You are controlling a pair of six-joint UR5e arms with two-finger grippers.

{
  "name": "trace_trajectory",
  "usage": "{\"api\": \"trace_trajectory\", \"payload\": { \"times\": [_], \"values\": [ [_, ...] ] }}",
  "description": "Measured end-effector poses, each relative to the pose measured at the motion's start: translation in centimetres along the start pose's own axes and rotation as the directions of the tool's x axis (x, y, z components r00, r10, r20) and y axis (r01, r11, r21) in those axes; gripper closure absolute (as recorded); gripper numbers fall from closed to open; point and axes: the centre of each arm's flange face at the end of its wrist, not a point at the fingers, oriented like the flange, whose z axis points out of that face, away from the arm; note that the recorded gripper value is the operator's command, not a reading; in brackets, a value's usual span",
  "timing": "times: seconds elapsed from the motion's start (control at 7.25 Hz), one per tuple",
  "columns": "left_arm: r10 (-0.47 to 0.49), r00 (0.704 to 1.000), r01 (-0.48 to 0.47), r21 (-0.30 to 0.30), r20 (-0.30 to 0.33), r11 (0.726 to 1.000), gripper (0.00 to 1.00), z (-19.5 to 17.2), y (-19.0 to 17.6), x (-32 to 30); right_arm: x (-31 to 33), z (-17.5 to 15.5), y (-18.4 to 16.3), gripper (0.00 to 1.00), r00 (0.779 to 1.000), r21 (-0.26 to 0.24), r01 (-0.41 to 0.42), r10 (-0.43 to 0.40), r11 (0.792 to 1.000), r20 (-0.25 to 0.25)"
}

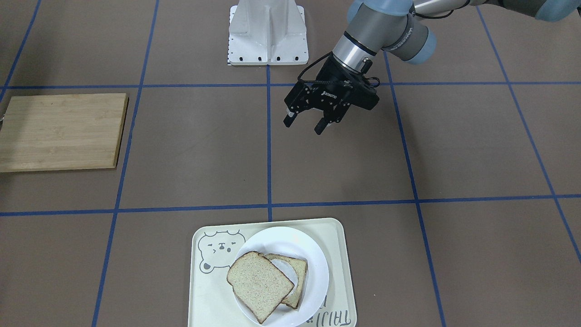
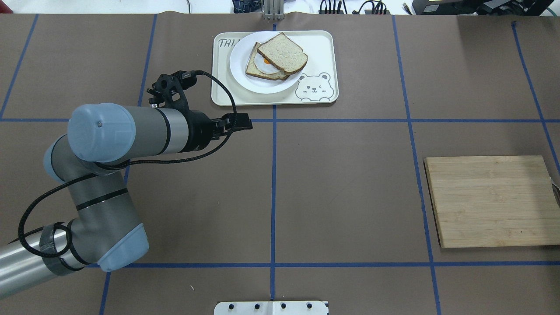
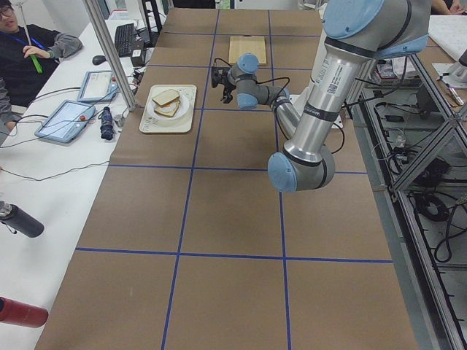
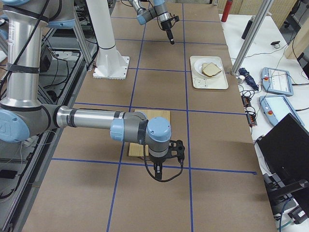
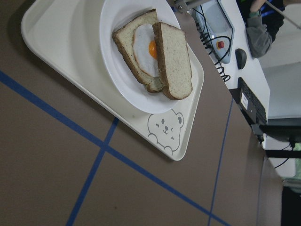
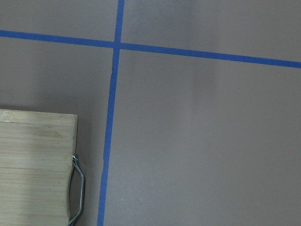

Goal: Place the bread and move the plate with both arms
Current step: 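Release the plate and pull the left arm back away from the tray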

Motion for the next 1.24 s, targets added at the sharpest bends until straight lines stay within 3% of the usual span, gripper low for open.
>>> {"api": "trace_trajectory", "payload": {
  "times": [0.14, 0.28, 0.55, 0.69, 0.83, 1.1, 1.24],
  "values": [
    [0.192, 0.978, -0.190, -0.035, 0.084, 0.981, 0.01, 0.1, -0.1, -1.8, 0.0, 0.0, 0.0, 0.00, 1.000, -0.001, -0.001, 0.001, 1.000, 0.000],
    [0.332, 0.929, -0.321, -0.087, 0.165, 0.943, 0.01, 0.0, -0.9, -3.5, 0.1, 0.1, 0.0, 0.00, 1.000, -0.002, -0.003, 0.003, 1.000, 0.000],
    [0.547, 0.780, -0.498, -0.228, 0.303, 0.837, 0.01, -2.1, -4.4, -7.1, 0.1, 0.2, 0.0, 0.00, 1.000, -0.004, -0.005, 0.005, 1.000, 0.001],
    [0.612, 0.712, -0.530, -0.309, 0.344, 0.790, 0.01, -4.3, -7.4, -10.6, 0.2, 0.3, 0.1, 0.00, 1.000, -0.005, -0.007, 0.007, 1.000, 0.001],
    [0.629, 0.694, -0.505, -0.385, 0.351, 0.772, 0.01, -7.5, -11.2, -15.9, 0.3, 0.4, 0.1, 0.00, 1.000, -0.008, -0.010, 0.010, 1.000, 0.001],
    [0.594, 0.734, -0.410, -0.480, 0.331, 0.775, 0.01, -16.0, -17.3, -30.3, 0.4, 0.5, 0.1, 0.00, 1.000, -0.010, -0.013, 0.013, 1.000, 0.002],
    [0.560, 0.749, -0.356, -0.497, 0.355, 0.791, 0.01, -19.0, -18.6, -36.4, 0.4, 0.5, 0.1, 0.00, 1.000, -0.010, -0.013, 0.013, 1.000, 0.002]
  ]
}}
